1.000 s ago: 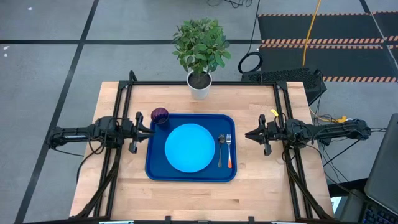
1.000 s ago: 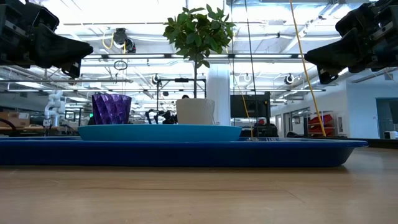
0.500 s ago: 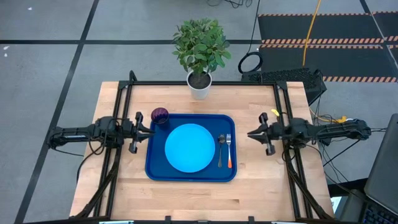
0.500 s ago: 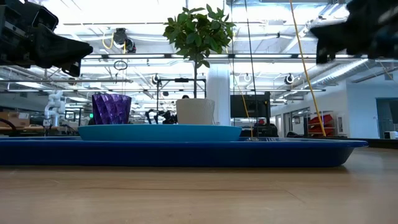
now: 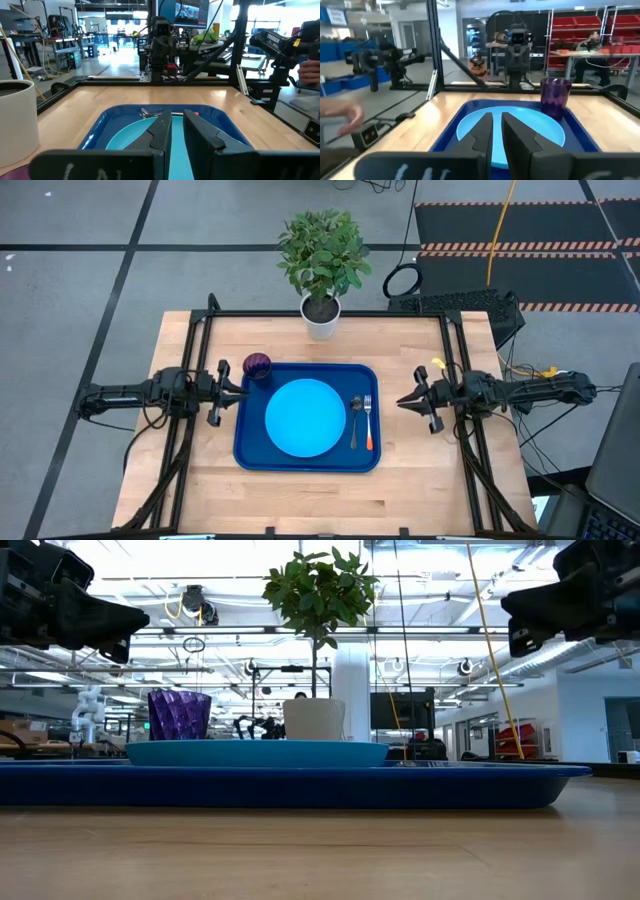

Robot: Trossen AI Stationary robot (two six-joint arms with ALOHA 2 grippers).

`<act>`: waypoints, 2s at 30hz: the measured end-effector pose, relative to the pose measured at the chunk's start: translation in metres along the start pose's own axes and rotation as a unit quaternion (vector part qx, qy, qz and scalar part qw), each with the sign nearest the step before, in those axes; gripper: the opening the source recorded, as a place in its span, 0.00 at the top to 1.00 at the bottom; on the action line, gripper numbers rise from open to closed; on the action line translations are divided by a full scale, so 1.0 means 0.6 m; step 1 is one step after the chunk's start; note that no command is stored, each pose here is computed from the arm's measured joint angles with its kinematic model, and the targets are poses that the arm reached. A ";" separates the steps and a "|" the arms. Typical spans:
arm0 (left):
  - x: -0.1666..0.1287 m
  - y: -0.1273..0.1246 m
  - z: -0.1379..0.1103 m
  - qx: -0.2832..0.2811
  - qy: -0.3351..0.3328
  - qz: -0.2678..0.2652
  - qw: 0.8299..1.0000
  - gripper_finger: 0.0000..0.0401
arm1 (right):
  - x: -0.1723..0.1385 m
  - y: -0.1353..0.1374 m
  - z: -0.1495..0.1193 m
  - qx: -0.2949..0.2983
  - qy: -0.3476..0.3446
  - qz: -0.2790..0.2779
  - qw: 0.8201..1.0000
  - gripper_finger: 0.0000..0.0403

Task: Pick and place plate/cup/fork/spoon on tray
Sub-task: Return to Home Position

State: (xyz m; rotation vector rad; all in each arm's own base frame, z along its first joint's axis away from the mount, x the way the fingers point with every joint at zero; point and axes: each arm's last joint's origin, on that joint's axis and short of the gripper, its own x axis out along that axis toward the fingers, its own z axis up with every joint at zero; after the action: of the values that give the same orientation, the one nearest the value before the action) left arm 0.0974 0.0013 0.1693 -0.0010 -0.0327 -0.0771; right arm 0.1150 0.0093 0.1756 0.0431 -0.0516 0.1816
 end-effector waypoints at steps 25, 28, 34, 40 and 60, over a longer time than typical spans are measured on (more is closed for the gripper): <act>0.000 0.000 0.000 0.000 0.000 0.000 1.000 0.87 | 0.000 0.000 0.000 0.022 0.001 0.000 1.000 0.92; 0.000 0.000 0.000 0.000 0.000 0.000 1.000 0.87 | 0.000 0.000 -0.001 0.022 0.001 0.000 1.000 0.92; 0.000 0.000 0.000 0.000 0.000 0.000 1.000 0.87 | 0.000 0.000 0.000 0.022 0.001 0.000 1.000 0.92; 0.000 0.000 0.000 0.000 0.000 0.000 1.000 0.87 | 0.000 0.000 0.000 0.022 0.001 0.000 1.000 0.92; 0.000 0.000 0.000 0.000 0.000 0.000 1.000 0.87 | 0.000 0.000 0.000 0.022 0.001 -0.001 1.000 0.92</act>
State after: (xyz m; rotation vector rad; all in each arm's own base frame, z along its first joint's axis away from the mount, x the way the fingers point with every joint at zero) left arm 0.0973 0.0014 0.1694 -0.0014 -0.0331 -0.0767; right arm 0.1150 0.0093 0.1753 0.0872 -0.0450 0.1815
